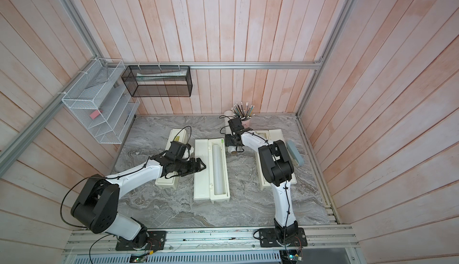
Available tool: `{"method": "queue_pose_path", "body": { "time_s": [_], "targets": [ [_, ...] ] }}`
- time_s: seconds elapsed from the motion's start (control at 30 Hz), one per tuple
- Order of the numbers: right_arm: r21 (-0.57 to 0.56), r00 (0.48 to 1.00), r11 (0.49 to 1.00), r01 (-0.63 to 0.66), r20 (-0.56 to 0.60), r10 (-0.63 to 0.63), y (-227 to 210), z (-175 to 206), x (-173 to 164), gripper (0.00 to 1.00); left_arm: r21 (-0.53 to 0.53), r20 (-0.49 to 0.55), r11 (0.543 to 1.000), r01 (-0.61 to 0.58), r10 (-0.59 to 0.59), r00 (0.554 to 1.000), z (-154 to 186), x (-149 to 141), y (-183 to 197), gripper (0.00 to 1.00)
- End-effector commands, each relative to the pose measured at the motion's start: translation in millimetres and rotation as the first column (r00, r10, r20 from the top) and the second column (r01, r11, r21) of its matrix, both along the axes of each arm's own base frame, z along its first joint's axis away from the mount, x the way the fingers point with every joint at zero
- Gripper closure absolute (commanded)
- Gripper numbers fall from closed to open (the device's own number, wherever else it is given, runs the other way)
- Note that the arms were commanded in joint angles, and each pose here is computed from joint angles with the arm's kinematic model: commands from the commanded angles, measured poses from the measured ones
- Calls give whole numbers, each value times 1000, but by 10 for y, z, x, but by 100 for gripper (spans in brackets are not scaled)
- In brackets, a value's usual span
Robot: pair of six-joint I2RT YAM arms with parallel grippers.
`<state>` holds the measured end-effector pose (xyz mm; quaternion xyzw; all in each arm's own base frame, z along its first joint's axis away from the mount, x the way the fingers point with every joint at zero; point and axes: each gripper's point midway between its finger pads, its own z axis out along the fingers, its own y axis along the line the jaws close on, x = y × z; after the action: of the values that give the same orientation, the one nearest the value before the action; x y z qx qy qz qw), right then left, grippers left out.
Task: Put plastic wrap rolls into dispensers
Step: Move the plastic wrap to the center of the board.
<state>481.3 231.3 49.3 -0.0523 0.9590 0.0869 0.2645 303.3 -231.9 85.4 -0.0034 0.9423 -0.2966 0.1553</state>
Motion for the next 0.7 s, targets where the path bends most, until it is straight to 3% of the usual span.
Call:
{"method": "queue_pose_path", "body": {
  "time_s": [0.0,0.4,0.53,0.6,0.67],
  "targets": [
    [-82,994,996,26,-106,-35,-100,-36,-484,49,-21,37,1000,8,-7,999,110,72,-63,16],
    [-130,972,991,16,-230,-45,-290,-56,-2035,47,-13,39,1000,18,-18,999,109,80,-70,17],
    [-132,965,991,19,-258,-53,-428,-49,-2390,33,-10,39,1000,21,-21,999,110,79,-67,17],
    [-126,969,991,35,-239,-64,-490,-2,-2426,22,-4,38,1000,21,-21,999,101,82,-60,18],
    [-125,978,991,51,-196,-75,-515,62,-2361,17,0,37,1000,22,-22,999,93,78,-55,18]
  ]
}}
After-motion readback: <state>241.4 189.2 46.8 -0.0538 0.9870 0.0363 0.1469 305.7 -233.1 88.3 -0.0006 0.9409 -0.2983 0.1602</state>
